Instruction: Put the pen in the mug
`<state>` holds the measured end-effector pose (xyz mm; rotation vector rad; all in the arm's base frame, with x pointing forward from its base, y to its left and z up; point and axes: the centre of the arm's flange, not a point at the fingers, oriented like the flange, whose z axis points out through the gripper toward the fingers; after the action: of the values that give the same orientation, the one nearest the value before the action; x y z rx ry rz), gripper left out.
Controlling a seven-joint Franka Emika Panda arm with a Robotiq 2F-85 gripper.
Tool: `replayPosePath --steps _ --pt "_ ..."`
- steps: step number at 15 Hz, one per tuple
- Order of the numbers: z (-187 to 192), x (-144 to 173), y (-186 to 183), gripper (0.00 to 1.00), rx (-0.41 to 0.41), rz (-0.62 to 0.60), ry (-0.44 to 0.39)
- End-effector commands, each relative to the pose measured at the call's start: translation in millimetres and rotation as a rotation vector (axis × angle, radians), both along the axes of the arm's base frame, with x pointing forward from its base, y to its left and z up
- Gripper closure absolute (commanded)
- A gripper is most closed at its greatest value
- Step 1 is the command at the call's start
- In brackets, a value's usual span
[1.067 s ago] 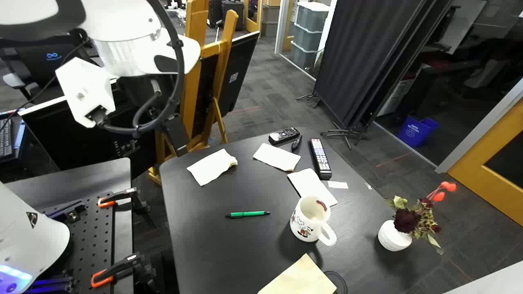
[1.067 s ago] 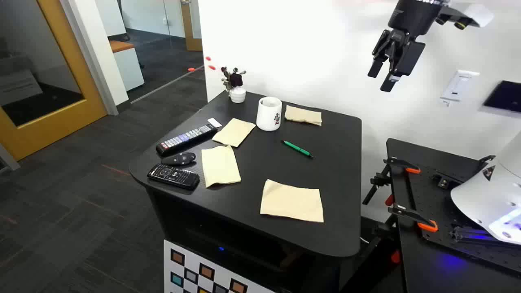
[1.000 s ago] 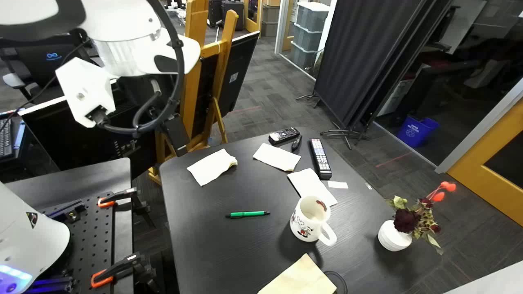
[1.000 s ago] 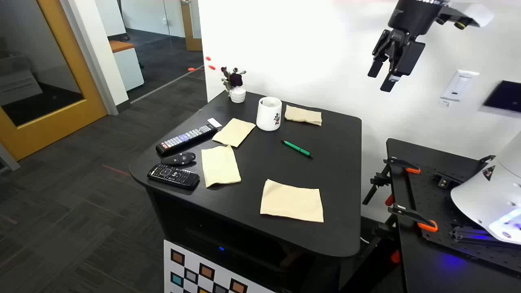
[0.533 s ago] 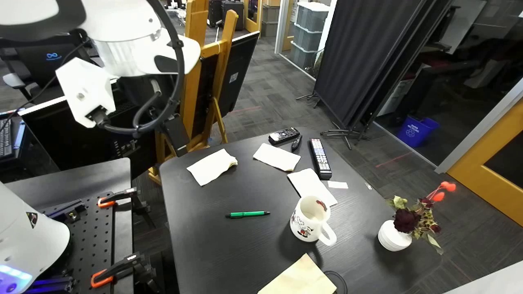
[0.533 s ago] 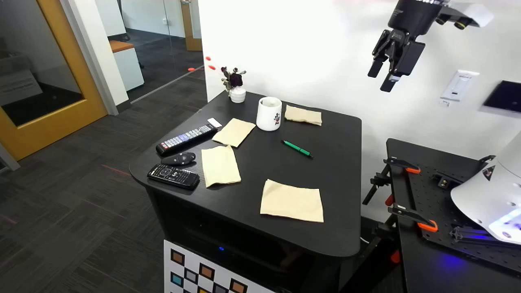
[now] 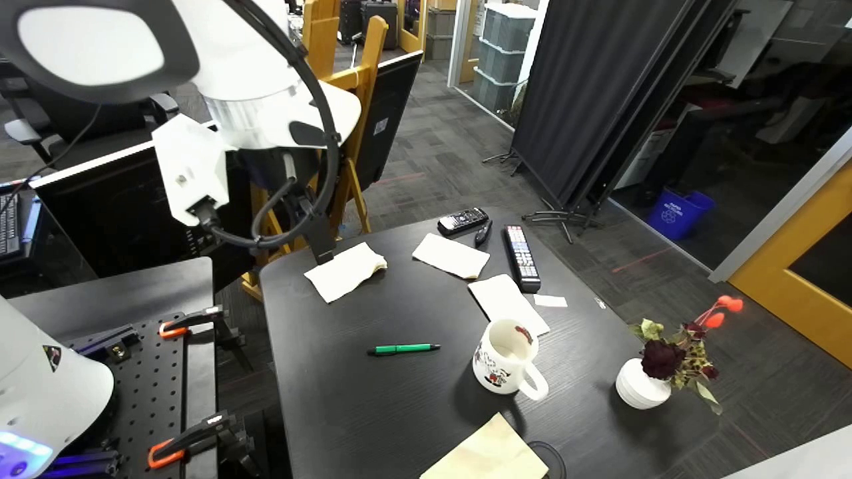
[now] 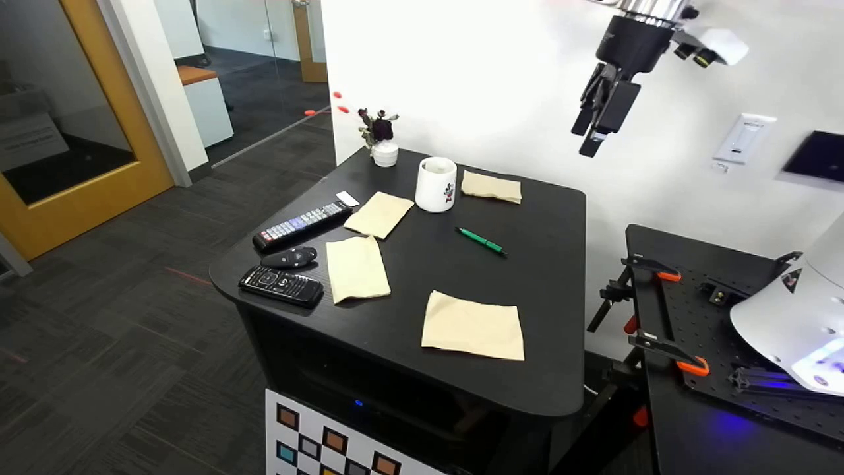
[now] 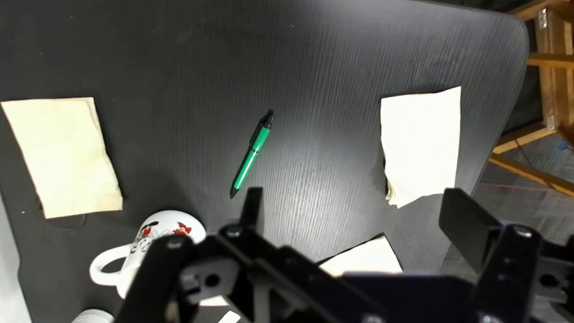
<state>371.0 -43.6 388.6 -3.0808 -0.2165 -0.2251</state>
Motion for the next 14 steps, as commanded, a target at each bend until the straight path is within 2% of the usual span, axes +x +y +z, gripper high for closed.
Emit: replayPosePath --steps 1,4,10,14 --pt "-27.3 42.2 -7.8 0.0 0.004 -0.132 0.014" --pt "-57.8 60.8 -15.2 0.0 0.011 -0.222 0.036" --pt "-118.2 97.9 -23.0 0.0 0.055 -0.311 0.098" --pt "-149.3 126.2 -29.7 0.0 0.036 -0.369 0.102"
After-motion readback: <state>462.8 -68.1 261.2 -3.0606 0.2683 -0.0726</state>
